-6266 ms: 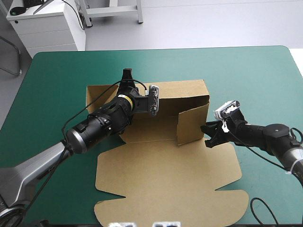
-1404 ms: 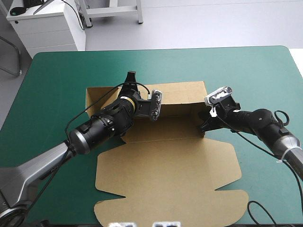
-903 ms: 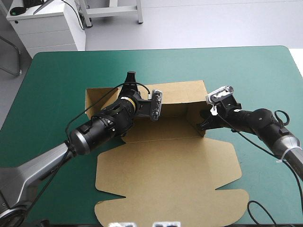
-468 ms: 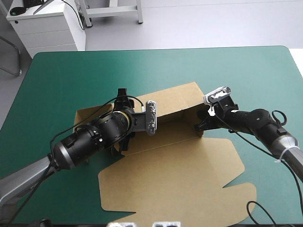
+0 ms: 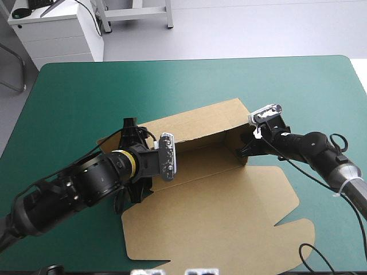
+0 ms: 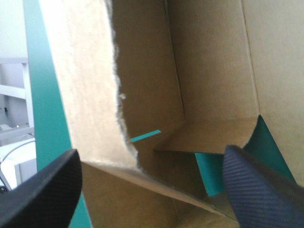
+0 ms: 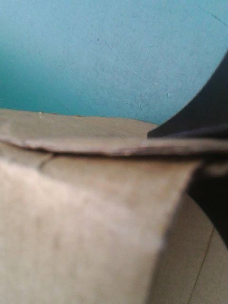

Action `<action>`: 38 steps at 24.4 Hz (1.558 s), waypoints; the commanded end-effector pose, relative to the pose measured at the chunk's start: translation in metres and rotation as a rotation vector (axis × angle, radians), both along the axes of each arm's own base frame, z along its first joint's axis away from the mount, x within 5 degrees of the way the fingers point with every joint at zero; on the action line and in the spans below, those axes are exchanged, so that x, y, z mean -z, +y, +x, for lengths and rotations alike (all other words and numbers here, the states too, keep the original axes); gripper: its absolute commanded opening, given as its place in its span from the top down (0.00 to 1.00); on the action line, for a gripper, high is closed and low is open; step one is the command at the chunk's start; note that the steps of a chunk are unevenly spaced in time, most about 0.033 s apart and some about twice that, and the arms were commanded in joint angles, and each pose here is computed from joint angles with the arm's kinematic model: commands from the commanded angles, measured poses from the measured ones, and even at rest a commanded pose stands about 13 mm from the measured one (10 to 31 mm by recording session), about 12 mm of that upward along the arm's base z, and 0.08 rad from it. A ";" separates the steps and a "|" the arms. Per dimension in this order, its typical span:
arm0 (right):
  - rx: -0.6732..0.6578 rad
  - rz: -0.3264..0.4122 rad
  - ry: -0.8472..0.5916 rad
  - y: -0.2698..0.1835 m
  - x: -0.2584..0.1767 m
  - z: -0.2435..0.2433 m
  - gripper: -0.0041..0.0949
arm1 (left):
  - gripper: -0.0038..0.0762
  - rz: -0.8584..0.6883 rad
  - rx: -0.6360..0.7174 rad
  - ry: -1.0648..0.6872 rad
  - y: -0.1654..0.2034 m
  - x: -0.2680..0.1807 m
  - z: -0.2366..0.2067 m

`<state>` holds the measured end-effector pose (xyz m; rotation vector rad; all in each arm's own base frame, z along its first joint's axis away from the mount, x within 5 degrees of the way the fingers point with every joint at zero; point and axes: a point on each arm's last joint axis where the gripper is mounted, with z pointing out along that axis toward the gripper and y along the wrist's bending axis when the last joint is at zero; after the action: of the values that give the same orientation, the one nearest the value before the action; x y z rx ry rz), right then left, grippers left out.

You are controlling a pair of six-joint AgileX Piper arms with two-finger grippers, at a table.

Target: Fold the box

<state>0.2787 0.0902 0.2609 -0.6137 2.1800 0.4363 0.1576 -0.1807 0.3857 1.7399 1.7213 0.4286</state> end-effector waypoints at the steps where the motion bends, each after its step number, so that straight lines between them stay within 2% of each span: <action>1: 0.009 0.055 -0.014 0.001 -0.013 -0.001 0.97 | 0.31 -0.136 0.037 -0.108 0.009 -0.028 -0.009; 4: 0.013 0.054 -0.017 0.001 -0.013 0.000 0.97 | 0.53 -0.172 0.053 -0.140 0.014 -0.035 -0.012; 8: 0.015 0.054 -0.019 0.001 -0.013 0.000 0.97 | 0.97 -0.160 0.059 -0.209 0.015 -0.041 -0.009; 10: 0.015 0.054 -0.019 0.001 -0.013 0.000 0.97 | 0.93 -0.152 0.056 -0.242 0.015 -0.046 -0.007; 14: 0.016 0.044 -0.028 0.000 -0.013 0.000 0.97 | 0.93 -0.175 0.005 -0.249 0.018 -0.056 -0.001; 19: 0.019 0.034 -0.059 -0.001 -0.019 -0.001 0.97 | 0.93 -0.339 -0.241 -0.225 0.054 -0.080 0.027; 20: 0.019 0.031 -0.075 -0.002 -0.022 -0.002 0.97 | 0.93 -0.387 -0.321 -0.179 0.072 -0.080 0.038; 26: 0.003 0.007 -0.112 -0.004 -0.032 -0.009 0.97 | 0.93 -0.567 -0.553 0.015 0.132 -0.067 0.065; 27: -0.007 0.006 -0.128 -0.004 -0.037 -0.014 0.97 | 0.93 -0.670 -0.656 0.056 0.155 -0.066 0.068; 29: 0.003 0.001 -0.154 -0.007 -0.047 -0.020 0.97 | 0.93 -0.781 -0.767 0.068 0.181 -0.068 0.066; 31: 0.012 -0.036 -0.183 -0.011 -0.058 -0.029 0.97 | 0.94 -0.855 -0.818 0.070 0.194 -0.072 0.060; 34: 0.041 -0.081 -0.170 -0.018 -0.071 -0.041 0.97 | 0.94 -0.920 -0.816 0.099 0.193 -0.074 0.058; 38: 0.056 -0.113 -0.004 -0.022 -0.095 -0.057 0.97 | 0.94 -0.923 -0.806 0.142 0.190 -0.072 0.056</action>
<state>0.2325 0.0701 0.3329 -0.6496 2.1887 0.2539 0.2198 0.0142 0.4410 0.4249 2.2694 -0.1684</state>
